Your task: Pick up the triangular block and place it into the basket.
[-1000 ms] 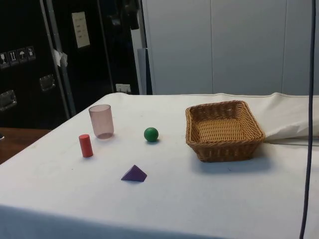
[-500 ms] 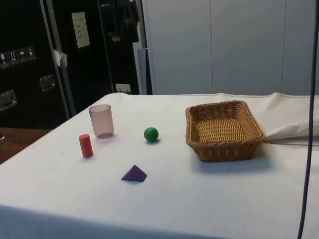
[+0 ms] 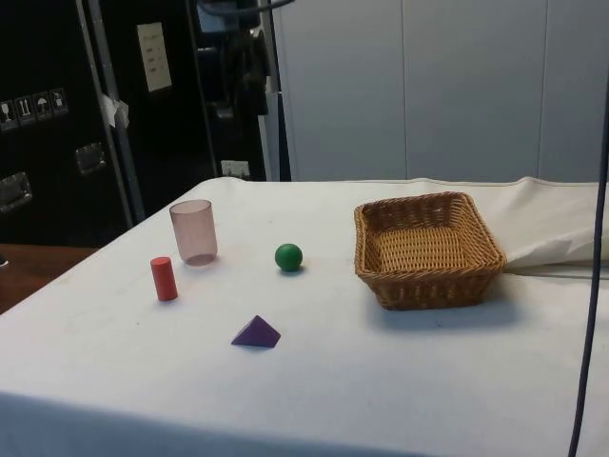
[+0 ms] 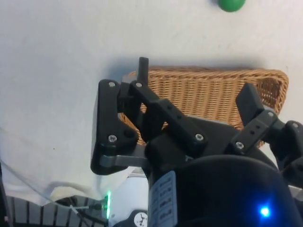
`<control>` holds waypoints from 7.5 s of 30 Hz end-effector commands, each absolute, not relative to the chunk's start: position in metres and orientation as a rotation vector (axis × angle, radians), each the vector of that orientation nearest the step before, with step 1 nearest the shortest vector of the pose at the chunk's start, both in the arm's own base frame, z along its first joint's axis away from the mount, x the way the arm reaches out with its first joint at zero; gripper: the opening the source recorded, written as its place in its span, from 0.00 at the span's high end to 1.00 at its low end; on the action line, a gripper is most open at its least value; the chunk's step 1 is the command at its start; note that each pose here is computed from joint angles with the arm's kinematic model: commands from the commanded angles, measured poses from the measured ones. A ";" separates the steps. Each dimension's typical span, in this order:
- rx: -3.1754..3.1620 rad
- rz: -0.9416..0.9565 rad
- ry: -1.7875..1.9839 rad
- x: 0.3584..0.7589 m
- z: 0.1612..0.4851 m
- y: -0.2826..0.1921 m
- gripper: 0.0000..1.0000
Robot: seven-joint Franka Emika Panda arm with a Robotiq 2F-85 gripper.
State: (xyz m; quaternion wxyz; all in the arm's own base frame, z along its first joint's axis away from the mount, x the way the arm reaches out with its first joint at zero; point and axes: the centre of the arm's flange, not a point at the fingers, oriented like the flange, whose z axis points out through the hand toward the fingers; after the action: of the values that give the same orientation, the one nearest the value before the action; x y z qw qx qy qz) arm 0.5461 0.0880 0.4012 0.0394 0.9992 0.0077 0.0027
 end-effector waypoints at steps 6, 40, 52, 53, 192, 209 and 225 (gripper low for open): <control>3.063 0.055 0.026 0.539 0.388 0.105 0.00; 3.107 0.134 0.045 0.530 0.280 0.144 0.00; 3.122 0.140 0.043 0.528 0.237 0.149 0.00; 3.122 0.140 0.045 0.527 0.234 0.150 0.00; 3.089 0.173 -0.008 0.379 0.291 0.091 0.66; 3.087 0.120 -0.014 0.353 0.273 0.046 0.66; 3.060 0.068 -0.023 0.343 0.257 -0.003 0.66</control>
State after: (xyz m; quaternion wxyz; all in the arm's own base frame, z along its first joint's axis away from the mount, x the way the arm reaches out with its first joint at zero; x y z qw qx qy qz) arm 0.3432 -0.0006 0.2573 0.0376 0.9991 -0.0089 0.0177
